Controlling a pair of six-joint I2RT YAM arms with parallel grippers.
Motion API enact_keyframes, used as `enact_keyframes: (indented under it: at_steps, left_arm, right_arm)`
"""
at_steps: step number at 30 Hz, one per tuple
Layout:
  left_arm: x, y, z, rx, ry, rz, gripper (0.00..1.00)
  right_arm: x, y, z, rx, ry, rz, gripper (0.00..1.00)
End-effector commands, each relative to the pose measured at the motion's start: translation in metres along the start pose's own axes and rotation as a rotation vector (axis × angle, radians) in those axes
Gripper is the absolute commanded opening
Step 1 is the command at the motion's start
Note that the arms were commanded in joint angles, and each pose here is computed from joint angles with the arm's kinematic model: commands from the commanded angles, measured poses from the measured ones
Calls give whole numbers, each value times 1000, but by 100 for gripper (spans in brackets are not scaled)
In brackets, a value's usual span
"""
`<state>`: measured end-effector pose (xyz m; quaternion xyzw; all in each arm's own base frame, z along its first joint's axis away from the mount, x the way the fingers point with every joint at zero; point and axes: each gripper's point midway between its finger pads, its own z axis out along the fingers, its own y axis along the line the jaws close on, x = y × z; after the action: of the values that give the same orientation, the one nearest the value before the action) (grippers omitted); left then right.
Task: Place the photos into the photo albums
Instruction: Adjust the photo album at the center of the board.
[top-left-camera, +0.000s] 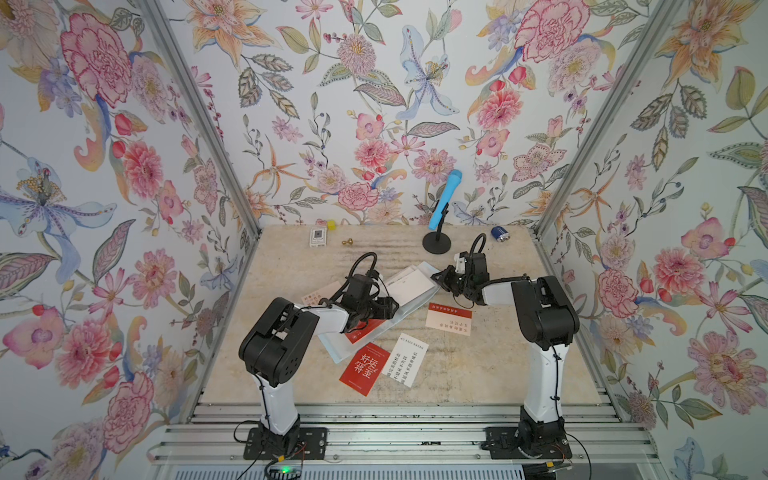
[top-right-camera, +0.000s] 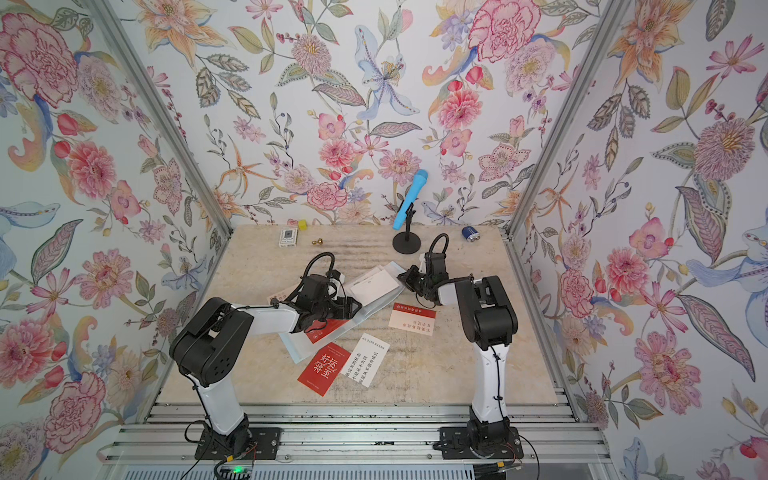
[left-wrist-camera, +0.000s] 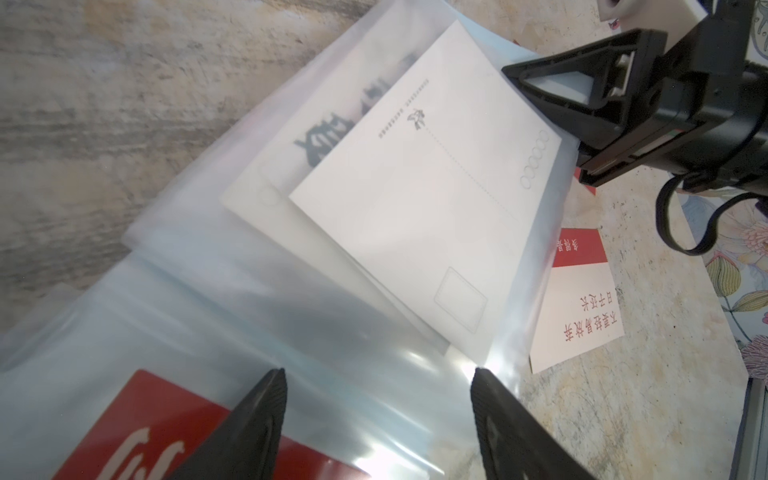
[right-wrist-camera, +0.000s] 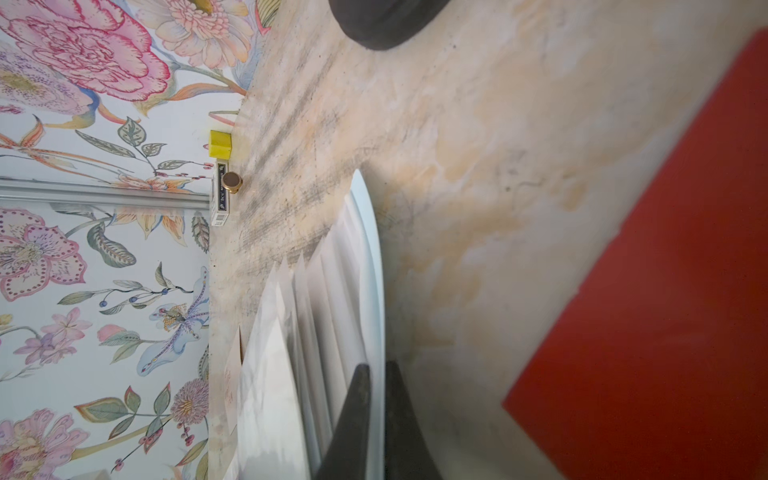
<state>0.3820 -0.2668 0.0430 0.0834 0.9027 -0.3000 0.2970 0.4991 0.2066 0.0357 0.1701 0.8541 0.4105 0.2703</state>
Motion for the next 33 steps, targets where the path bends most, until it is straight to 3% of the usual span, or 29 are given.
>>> enact_keyframes:
  at_steps: [1,10,22,25,33]
  left_arm:
    - [13,13,-5,-39,38,-12,74]
    - [14,19,-12,-57,21,-25,74]
    - [-20,50,-63,-132,-150,-89,74]
    - [-28,58,-78,-162,-188,-97,74]
    - [-40,96,-122,-253,-288,-167,75]
  right_arm:
    - [-13,17,-8,-12,-125,12,0]
    - [2,22,-1,-14,-180,42,0]
    - [25,17,-1,14,-125,-2,0]
    - [25,16,-4,17,-126,-13,6]
    - [8,41,-28,59,-137,-149,38]
